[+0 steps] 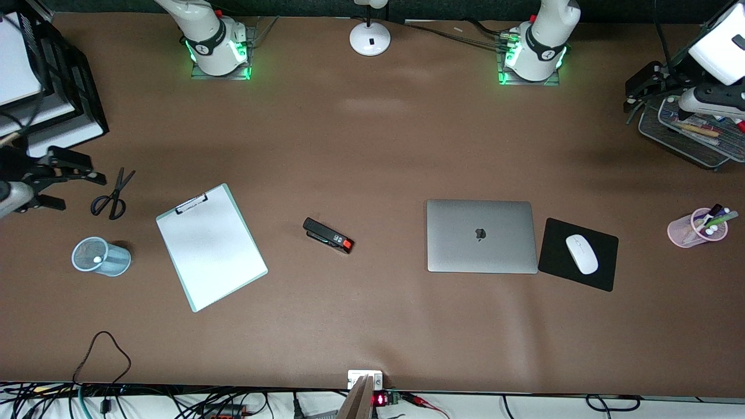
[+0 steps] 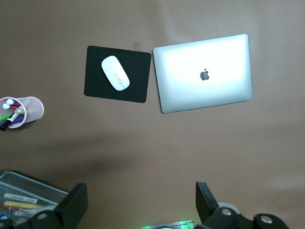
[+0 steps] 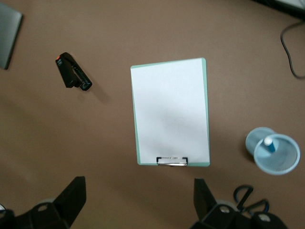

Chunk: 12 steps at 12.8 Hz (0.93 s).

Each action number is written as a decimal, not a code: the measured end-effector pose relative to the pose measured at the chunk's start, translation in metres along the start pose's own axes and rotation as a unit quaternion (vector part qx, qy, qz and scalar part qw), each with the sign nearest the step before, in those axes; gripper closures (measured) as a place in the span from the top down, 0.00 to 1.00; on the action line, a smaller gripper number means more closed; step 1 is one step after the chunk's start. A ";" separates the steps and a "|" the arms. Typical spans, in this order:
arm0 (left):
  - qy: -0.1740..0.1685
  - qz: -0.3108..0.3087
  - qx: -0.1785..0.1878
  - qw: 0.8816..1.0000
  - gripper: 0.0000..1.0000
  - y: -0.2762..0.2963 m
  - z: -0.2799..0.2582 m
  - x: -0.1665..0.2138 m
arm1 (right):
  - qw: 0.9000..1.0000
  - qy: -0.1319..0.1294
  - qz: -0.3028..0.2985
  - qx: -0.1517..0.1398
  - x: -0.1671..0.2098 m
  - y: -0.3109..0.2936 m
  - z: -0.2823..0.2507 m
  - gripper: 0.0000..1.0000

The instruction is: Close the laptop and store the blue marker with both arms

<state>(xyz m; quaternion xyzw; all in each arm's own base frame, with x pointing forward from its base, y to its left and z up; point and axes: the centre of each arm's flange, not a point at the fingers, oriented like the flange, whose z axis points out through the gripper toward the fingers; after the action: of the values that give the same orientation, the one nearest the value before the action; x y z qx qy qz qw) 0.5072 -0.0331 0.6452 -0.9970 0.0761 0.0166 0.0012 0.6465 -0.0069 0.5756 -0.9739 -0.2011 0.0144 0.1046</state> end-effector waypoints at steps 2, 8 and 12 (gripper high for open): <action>0.000 0.001 0.000 1.000 1.00 0.001 0.001 0.001 | 0.998 -0.010 0.062 -0.006 0.001 -0.018 0.004 1.00; 0.007 0.003 0.000 1.000 1.00 0.001 0.008 0.011 | 0.968 -0.034 0.236 -0.084 -0.043 -0.005 -0.033 1.00; 0.010 0.008 0.001 1.000 1.00 0.006 0.008 0.013 | 0.956 -0.021 0.272 -0.104 -0.073 0.025 -0.058 1.00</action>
<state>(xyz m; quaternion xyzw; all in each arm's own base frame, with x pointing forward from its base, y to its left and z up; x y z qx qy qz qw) 0.5190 -0.0405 0.6368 -0.9964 0.0839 0.0066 0.0014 0.5931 -0.0694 0.6266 -0.9967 0.0690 0.0415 -0.0090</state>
